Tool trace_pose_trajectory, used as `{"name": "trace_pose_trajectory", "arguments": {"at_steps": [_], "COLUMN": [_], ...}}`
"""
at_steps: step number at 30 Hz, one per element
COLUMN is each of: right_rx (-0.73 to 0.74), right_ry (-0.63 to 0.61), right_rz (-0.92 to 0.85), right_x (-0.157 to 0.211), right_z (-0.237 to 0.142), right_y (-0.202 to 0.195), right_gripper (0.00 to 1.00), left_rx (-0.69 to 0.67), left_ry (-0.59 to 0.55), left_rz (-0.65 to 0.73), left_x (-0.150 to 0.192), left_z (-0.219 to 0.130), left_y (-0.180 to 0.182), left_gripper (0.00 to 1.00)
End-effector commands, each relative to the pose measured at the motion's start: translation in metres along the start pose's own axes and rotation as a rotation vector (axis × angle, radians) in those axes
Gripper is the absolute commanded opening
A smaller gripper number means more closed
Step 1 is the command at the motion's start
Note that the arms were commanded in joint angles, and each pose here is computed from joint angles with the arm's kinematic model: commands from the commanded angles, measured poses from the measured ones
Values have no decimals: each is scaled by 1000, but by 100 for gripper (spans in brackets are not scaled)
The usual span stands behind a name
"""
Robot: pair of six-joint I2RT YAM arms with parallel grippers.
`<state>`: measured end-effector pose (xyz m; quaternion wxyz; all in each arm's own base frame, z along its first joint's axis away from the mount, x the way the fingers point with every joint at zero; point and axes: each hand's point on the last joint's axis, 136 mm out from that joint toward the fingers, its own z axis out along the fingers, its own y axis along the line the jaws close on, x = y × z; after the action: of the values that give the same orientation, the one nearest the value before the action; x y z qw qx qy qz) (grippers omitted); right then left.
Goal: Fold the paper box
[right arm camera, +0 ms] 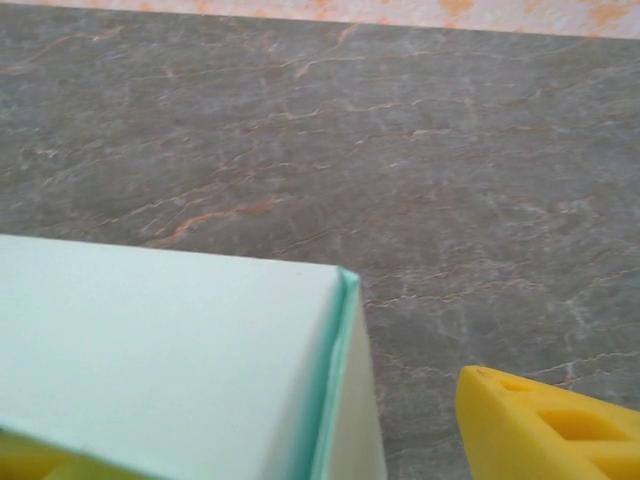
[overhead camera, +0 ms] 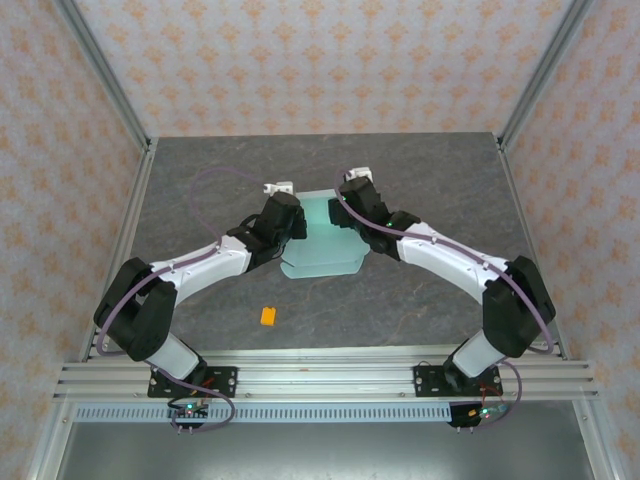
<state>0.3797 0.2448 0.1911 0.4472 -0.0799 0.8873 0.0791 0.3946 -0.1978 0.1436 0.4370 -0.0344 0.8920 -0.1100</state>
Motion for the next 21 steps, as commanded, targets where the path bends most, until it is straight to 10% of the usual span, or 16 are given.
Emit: {"name": "trace_pose_trajectory", "arguments": {"at_steps": [1, 21], "right_rx": [-66, 93], "right_ry": [10, 137], "right_rz": [5, -19], "right_x": [-4, 34], "right_z": [-16, -18], "right_y": [8, -26], "right_gripper": [72, 65], "left_rx": [-34, -37], "left_ry": [-2, 2], "left_rz": [22, 18], "left_x": [-4, -3], "left_z": [3, 0], "left_y": [3, 6], "left_gripper": [0, 0]}}
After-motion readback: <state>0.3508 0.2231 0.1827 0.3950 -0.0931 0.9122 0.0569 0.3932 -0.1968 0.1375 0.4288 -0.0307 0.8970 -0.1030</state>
